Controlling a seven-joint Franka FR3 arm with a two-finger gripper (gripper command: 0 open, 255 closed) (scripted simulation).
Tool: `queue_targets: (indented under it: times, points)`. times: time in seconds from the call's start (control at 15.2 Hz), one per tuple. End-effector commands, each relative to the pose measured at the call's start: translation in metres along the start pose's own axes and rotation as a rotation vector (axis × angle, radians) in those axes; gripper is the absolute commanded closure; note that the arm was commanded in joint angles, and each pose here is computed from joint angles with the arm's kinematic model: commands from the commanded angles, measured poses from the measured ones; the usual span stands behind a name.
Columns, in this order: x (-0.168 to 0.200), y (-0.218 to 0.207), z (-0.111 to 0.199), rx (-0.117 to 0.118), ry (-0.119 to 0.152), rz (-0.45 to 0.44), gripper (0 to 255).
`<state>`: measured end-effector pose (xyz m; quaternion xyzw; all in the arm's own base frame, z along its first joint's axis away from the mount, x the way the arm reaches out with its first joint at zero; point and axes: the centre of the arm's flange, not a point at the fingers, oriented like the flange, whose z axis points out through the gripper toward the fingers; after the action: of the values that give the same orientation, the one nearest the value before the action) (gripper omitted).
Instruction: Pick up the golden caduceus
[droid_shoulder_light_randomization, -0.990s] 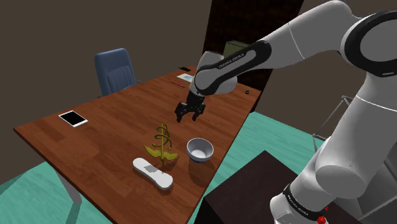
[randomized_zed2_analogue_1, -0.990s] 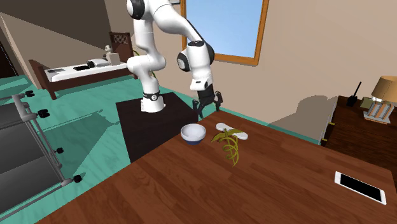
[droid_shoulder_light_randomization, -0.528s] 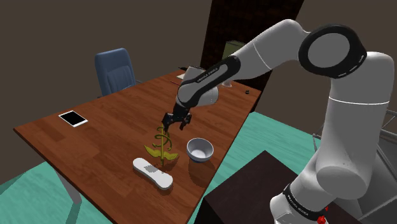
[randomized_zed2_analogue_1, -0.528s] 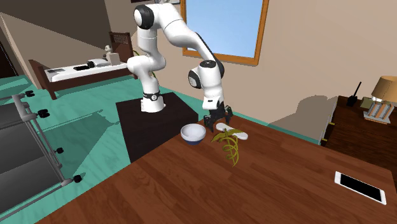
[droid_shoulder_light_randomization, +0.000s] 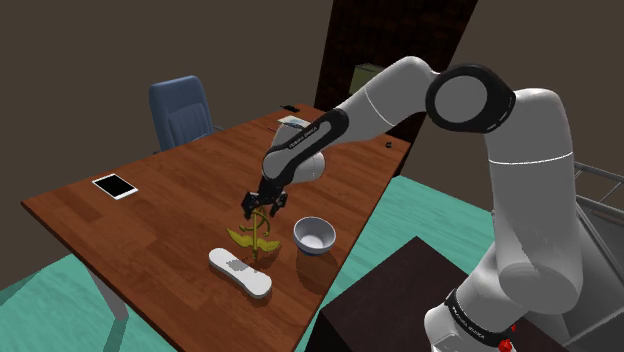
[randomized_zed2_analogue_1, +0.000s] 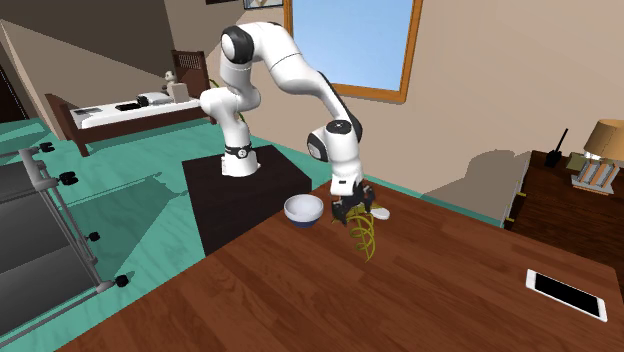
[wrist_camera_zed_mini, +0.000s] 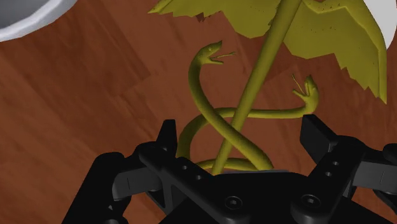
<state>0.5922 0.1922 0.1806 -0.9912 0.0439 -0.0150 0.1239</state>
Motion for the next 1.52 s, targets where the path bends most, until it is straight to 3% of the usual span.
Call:
queue_targets:
  times: [0.0,0.26,0.33,0.92,1.45]
  points:
    - [0.001,0.001,0.011,0.0,0.0,0.0,0]
    - [0.001,0.005,0.024,0.0,0.0,0.0,0]
    - [0.0,0.004,0.024,0.0,0.0,0.0,255]
    - [0.001,0.005,0.024,0.0,0.0,0.0,255]
    - [0.001,-0.006,-0.017,0.0,0.0,0.0,255]
